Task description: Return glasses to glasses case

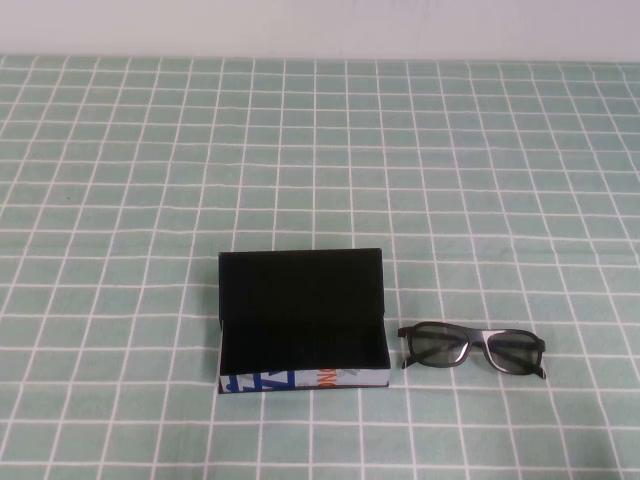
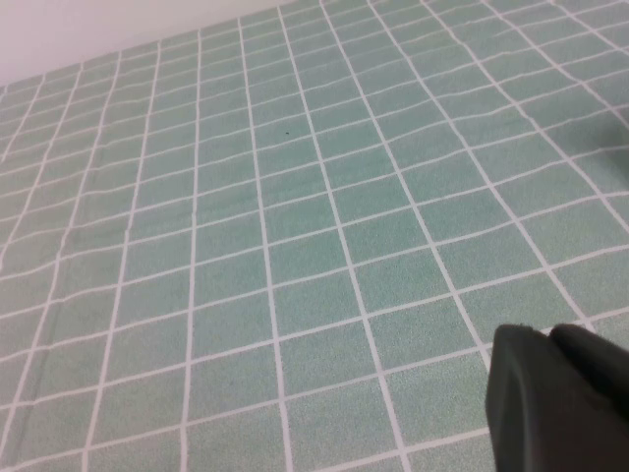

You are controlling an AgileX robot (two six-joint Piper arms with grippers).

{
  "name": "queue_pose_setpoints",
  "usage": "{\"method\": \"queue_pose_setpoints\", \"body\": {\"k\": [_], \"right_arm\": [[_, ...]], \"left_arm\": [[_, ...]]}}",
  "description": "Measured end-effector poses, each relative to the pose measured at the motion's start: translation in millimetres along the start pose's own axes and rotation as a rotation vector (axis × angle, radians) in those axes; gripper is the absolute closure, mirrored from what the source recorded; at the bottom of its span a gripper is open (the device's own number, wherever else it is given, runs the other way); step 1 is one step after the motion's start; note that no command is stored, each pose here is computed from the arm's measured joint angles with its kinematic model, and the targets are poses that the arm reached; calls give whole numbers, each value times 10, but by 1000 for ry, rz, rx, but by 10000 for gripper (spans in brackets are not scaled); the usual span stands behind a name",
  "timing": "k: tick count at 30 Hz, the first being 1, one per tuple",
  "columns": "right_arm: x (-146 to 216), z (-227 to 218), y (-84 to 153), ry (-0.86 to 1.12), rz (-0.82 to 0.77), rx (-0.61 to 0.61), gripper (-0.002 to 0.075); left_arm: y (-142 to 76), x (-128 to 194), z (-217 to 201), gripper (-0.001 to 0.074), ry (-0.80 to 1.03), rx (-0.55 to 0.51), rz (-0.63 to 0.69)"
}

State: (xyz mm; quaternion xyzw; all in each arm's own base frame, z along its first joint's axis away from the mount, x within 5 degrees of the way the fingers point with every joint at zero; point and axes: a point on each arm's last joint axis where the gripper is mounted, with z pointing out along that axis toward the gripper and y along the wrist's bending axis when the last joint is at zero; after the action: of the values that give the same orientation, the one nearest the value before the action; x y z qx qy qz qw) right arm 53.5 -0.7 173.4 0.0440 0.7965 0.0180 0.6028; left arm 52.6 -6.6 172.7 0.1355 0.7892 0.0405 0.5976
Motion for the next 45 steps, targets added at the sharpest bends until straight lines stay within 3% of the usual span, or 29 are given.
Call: {"method": "queue_pose_setpoints", "body": {"k": [45], "right_arm": [[-56,-2,-7,-61,-31,8,739]], "left_arm": [[0,0,0,737,0,0,0]]}}
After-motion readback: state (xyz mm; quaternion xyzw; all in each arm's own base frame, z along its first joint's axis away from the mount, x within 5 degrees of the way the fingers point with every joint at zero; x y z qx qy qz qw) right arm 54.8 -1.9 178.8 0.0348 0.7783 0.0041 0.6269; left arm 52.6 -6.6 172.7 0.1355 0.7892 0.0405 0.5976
